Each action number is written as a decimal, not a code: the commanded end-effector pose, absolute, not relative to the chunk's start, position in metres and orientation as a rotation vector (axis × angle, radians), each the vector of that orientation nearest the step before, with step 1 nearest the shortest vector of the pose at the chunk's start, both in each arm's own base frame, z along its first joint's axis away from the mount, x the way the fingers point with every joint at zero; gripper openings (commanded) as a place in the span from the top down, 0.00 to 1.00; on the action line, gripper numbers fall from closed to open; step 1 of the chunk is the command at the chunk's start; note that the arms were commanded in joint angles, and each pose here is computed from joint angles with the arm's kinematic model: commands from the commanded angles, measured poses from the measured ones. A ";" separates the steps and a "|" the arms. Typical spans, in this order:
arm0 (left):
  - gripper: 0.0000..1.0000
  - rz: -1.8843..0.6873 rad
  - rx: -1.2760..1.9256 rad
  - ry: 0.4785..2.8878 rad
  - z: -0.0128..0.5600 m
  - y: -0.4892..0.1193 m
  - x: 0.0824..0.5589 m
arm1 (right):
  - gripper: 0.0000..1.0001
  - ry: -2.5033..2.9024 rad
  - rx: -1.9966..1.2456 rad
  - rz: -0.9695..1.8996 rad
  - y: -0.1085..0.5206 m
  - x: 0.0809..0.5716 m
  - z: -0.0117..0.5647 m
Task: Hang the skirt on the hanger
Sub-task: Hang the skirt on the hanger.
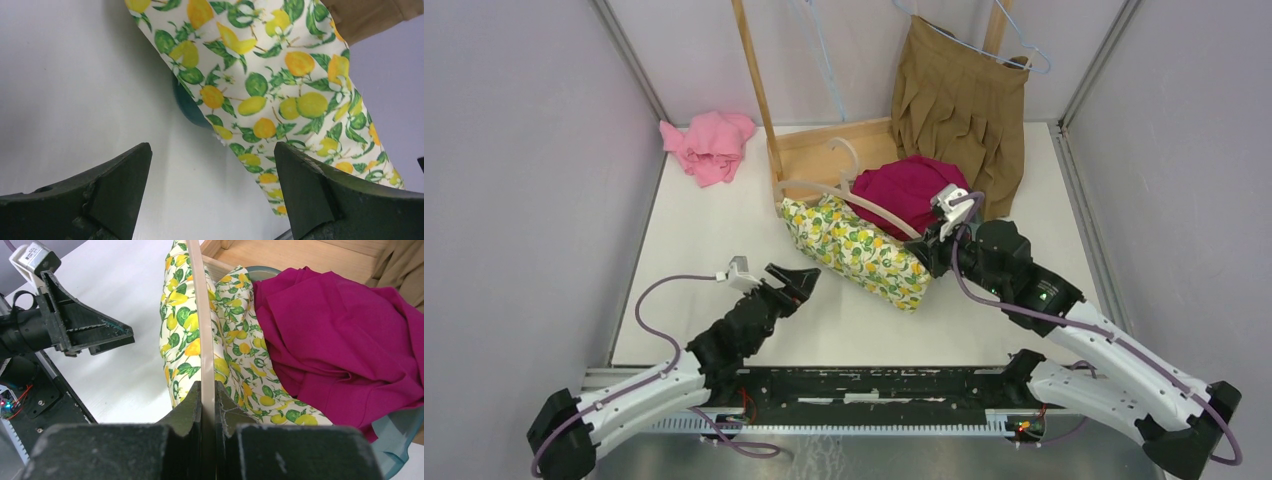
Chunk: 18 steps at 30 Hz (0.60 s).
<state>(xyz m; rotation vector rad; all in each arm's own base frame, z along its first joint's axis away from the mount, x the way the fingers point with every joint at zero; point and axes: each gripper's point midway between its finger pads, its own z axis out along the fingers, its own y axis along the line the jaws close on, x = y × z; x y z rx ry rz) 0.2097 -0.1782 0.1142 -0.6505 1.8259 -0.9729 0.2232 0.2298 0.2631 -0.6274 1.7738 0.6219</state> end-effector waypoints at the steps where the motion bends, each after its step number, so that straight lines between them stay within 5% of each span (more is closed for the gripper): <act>1: 0.01 -1.110 -0.740 1.622 0.153 -0.177 0.233 | 0.99 1.620 -0.532 0.661 0.225 0.224 0.319; 18: 0.01 -1.289 -0.863 1.364 0.189 -0.164 0.272 | 0.99 1.556 -0.524 0.703 0.226 0.219 0.353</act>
